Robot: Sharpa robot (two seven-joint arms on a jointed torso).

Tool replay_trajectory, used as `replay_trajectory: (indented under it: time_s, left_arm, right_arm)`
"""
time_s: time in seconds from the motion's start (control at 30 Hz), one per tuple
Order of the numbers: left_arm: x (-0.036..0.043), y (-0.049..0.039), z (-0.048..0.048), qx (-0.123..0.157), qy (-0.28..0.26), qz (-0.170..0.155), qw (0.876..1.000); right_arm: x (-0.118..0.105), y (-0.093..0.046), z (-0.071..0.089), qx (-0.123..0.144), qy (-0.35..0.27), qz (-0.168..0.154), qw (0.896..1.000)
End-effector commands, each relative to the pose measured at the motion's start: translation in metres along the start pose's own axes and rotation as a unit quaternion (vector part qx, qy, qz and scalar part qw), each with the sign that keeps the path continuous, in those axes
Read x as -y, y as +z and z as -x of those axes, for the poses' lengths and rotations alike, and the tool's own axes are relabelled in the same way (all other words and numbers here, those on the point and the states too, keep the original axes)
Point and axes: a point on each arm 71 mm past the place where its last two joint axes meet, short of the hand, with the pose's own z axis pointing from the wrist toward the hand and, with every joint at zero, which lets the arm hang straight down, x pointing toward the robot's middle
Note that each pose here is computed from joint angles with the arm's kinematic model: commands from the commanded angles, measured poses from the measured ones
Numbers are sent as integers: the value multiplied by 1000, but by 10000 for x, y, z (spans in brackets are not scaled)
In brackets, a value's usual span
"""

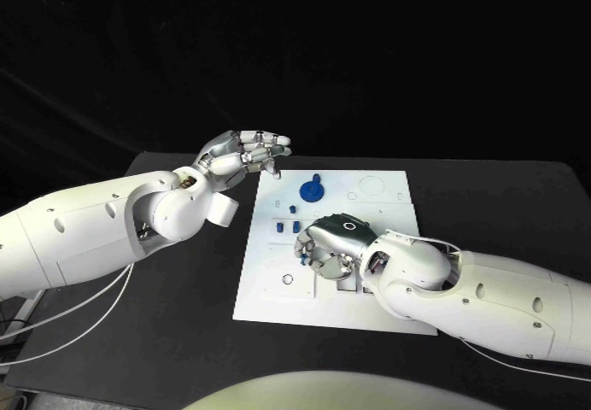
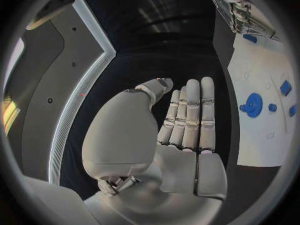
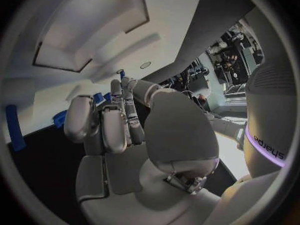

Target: Assemble the parts on the task board

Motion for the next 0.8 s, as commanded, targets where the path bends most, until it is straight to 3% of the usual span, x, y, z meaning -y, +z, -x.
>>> replay_trajectory:
  time_s: [0.03, 0.8]
  left_arm:
    - [4, 3, -24, -12, -3, -2, 1000]
    - [0, -3, -22, -14, -4, 3, 1000]
  right_arm:
    - [5, 2, -5, 3, -11, 3, 1000]
    - [43, -4, -54, -30, -15, -2, 999]
